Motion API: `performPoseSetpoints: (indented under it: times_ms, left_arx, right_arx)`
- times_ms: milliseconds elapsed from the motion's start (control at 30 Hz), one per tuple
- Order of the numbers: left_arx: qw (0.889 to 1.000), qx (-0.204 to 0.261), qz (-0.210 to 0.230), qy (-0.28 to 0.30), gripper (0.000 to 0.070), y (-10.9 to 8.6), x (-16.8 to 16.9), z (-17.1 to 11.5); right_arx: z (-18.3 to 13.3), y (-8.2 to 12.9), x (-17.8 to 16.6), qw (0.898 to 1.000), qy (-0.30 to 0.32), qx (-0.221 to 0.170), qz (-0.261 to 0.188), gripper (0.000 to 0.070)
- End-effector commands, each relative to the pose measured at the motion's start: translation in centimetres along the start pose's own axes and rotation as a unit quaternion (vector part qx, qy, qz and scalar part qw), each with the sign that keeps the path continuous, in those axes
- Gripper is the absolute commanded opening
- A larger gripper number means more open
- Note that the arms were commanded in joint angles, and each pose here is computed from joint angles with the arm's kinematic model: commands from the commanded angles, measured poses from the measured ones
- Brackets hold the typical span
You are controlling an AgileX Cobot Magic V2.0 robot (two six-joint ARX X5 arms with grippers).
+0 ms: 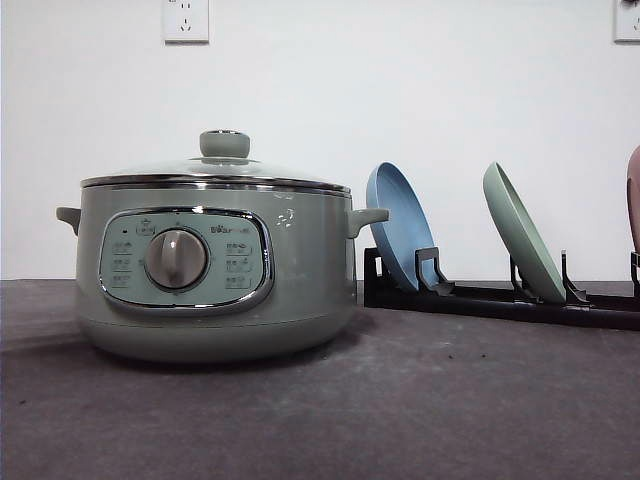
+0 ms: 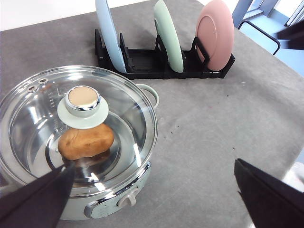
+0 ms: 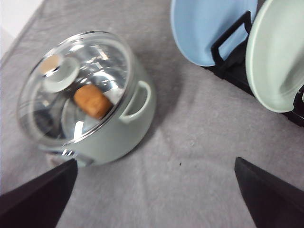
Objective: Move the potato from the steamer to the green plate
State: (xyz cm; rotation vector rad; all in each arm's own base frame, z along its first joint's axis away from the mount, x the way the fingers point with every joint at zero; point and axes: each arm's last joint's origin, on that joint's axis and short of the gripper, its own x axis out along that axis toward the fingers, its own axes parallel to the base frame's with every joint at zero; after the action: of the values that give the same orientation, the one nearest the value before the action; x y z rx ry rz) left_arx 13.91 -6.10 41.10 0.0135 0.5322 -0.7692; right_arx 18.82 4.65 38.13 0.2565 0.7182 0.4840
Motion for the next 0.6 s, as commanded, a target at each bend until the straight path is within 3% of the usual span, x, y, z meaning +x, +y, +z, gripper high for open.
performPoseSetpoints:
  times_ms: [0, 333, 567]
  left_arx:
    - [1.000, 0.001, -0.003, -0.009, 0.0700, -0.2, -0.3, 0.5]
    - [1.000, -0.001, -0.004, -0.003, 0.0700, -0.2, -0.2, 0.4]
    - [1.000, -0.003, -0.004, 0.002, 0.0700, -0.2, -0.2, 0.3]
  right_arx:
    - [1.0, -0.3, 1.0, 1.000, -0.008, 0.011, -0.001, 0.0699]
    - [4.1, -4.9, 9.2, 0.997, -0.026, 0.063, -0.018, 0.0699]
    - [5.1, -7.8, 13.2, 0.995, -0.027, 0.086, -0.031, 0.0699]
